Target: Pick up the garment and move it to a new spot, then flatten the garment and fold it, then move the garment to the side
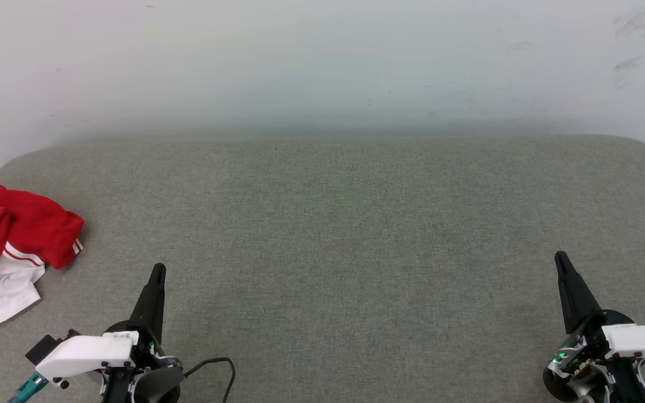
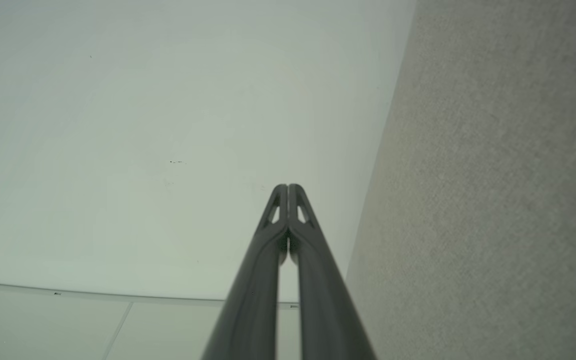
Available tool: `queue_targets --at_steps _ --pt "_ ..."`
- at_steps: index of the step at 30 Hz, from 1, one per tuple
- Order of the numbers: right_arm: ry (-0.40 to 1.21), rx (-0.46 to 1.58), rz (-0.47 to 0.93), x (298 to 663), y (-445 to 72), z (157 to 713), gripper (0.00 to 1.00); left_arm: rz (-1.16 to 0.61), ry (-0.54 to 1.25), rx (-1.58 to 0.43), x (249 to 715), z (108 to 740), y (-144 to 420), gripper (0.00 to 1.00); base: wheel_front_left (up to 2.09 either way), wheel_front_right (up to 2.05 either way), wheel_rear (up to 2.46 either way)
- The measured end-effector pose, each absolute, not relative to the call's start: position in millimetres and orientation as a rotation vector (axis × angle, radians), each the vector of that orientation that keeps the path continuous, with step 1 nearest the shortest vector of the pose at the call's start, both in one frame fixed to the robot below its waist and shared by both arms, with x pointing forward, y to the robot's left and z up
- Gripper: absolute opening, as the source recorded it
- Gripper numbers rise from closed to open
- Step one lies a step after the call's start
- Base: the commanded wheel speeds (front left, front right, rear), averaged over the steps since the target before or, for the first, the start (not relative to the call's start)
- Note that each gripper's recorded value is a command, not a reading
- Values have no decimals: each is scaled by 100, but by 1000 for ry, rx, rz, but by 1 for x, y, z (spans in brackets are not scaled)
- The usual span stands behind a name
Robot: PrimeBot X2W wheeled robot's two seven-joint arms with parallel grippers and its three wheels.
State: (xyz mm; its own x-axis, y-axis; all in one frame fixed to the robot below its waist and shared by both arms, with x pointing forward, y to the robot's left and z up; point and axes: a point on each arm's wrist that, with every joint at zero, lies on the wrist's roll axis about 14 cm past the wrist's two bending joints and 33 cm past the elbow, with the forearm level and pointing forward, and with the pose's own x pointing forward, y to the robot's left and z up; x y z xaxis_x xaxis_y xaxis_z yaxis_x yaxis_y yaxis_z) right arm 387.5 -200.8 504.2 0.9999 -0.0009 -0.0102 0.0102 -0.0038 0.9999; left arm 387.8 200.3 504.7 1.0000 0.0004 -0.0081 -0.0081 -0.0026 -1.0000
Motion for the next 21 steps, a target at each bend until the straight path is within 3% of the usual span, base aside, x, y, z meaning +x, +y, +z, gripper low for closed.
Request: queue_targets --at_steps 21 --pt "7 1575 -9 387 -201 504 0 7 6 -1574 388 505 200 0 0 0 0"
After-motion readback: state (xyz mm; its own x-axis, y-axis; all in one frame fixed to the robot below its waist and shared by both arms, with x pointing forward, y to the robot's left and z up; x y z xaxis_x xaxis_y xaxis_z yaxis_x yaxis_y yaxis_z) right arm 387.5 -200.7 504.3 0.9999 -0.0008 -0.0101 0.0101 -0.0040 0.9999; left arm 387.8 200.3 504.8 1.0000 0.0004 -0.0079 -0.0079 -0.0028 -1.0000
